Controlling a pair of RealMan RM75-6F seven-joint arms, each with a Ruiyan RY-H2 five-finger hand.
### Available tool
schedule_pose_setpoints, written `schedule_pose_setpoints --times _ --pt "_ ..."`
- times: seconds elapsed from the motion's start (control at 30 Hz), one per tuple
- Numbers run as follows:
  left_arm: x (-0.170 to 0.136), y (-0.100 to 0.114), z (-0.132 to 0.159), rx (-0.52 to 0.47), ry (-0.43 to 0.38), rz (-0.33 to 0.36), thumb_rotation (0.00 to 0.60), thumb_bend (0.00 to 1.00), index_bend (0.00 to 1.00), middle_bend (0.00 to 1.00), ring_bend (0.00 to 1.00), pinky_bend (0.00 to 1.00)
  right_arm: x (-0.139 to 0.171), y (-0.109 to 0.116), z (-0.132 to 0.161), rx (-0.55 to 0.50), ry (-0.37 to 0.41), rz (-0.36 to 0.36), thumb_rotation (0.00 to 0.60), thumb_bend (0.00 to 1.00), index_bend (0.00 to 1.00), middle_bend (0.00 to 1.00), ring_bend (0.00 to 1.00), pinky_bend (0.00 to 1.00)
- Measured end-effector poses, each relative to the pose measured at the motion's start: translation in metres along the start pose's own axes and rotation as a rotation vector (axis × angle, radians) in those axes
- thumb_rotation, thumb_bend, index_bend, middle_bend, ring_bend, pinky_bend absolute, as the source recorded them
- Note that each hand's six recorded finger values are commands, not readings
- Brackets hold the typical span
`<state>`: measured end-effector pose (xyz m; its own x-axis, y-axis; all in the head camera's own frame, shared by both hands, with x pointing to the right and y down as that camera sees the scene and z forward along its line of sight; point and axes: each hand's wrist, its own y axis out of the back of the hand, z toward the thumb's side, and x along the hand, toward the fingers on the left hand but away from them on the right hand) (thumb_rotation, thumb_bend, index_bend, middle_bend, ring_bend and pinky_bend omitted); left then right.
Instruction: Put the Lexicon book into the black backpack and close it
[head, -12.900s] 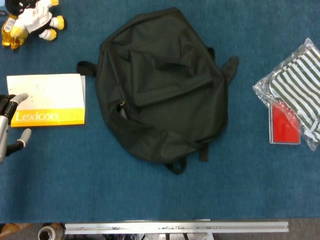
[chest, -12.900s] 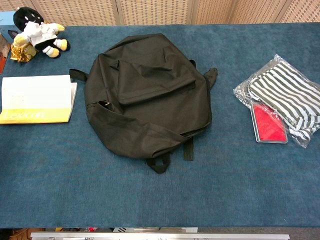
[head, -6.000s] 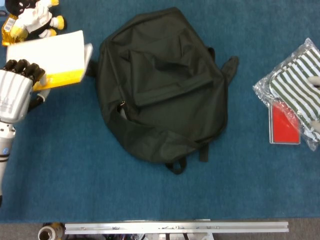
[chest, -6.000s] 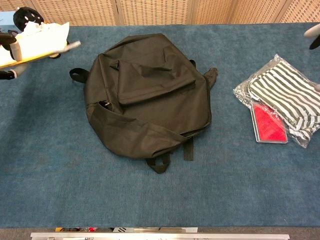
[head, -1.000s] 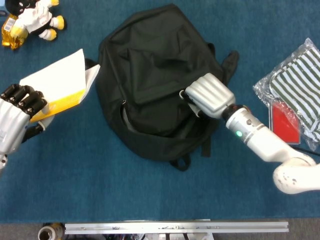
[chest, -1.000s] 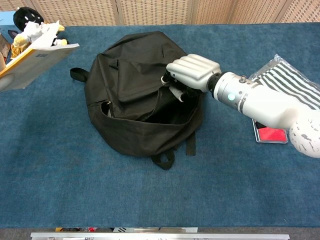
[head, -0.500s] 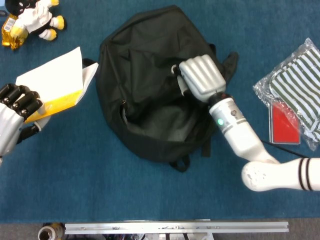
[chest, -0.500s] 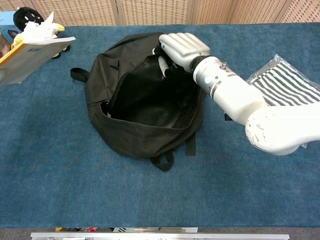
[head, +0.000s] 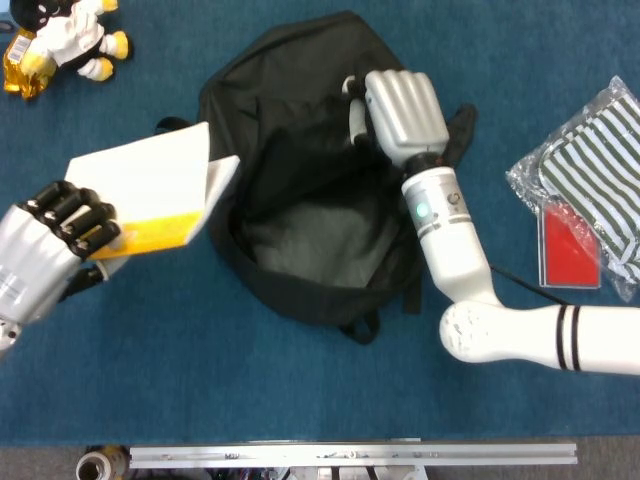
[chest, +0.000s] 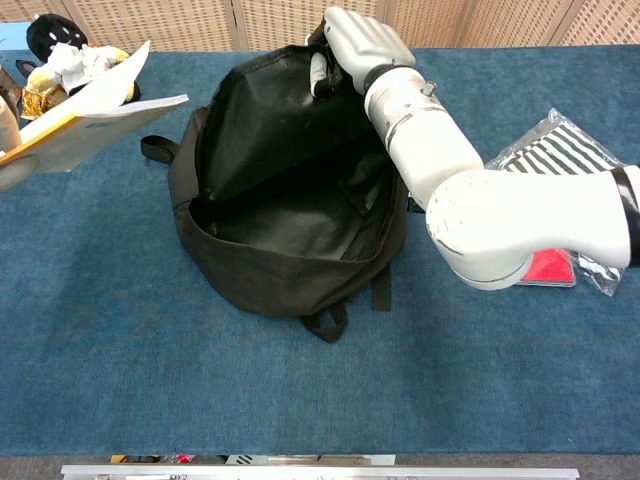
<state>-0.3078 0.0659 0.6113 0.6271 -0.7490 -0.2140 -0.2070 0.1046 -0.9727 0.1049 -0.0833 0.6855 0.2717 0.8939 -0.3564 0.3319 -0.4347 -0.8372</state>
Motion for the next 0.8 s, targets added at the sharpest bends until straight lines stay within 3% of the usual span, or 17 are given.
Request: schedule_pose_setpoints --times 0.47,0.8 --pt "0.033 -0.006 0.034 -0.017 -0.181 0.003 0.6 0.36 0.64 0.61 0.49 0.5 -0.013 0.019 0.021 -0.299 -0.07 -0.074 0.6 0.88 0.93 0.8 0.79 1.0" --pt "0.059 -0.019 0.05 -0.002 -0.257 0.011 0.6 0.36 0.64 0.61 0.49 0.5 -0.02 0.02 0.035 -0.41 -0.077 -0.122 0.6 0.88 0.93 0.8 0.79 1.0"
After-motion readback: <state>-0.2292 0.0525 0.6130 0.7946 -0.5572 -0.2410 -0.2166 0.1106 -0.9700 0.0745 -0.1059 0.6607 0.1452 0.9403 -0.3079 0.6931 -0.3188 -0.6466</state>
